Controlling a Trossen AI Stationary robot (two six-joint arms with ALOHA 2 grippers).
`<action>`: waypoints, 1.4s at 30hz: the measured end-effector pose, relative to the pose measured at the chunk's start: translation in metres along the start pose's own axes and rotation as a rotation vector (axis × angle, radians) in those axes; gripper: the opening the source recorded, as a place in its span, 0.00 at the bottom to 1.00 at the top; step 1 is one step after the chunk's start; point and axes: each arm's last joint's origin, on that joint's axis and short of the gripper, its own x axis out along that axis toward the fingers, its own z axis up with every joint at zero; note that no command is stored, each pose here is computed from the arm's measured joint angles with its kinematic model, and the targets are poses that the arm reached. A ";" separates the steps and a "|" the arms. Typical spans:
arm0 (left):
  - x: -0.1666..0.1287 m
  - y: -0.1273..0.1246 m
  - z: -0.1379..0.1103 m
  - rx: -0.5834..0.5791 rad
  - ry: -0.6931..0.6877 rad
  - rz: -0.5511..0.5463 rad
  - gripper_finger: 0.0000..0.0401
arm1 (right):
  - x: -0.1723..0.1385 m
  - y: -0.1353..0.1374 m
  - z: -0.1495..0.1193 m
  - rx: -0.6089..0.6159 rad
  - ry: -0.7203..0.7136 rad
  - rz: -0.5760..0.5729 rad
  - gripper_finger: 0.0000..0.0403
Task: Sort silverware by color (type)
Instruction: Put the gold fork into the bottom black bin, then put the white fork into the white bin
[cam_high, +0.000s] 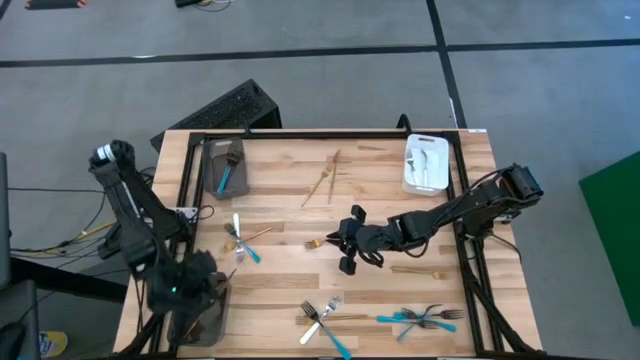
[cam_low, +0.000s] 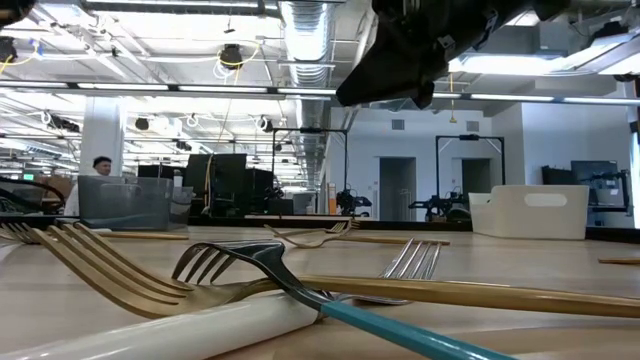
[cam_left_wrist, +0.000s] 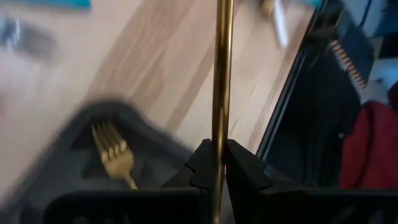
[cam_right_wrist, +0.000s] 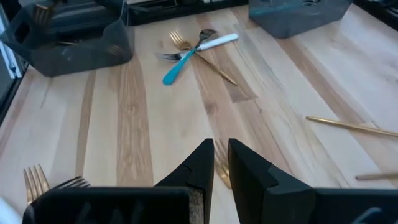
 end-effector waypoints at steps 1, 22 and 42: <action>0.001 0.001 -0.004 -0.009 0.008 0.012 0.03 | 0.000 0.000 0.001 0.002 -0.004 0.001 0.18; 0.006 0.023 -0.008 -0.039 -0.014 0.288 0.40 | 0.000 -0.001 -0.001 0.036 0.011 -0.004 0.18; 0.021 0.002 0.048 0.476 -0.468 0.273 0.42 | 0.014 0.023 -0.024 -0.012 0.108 0.204 0.18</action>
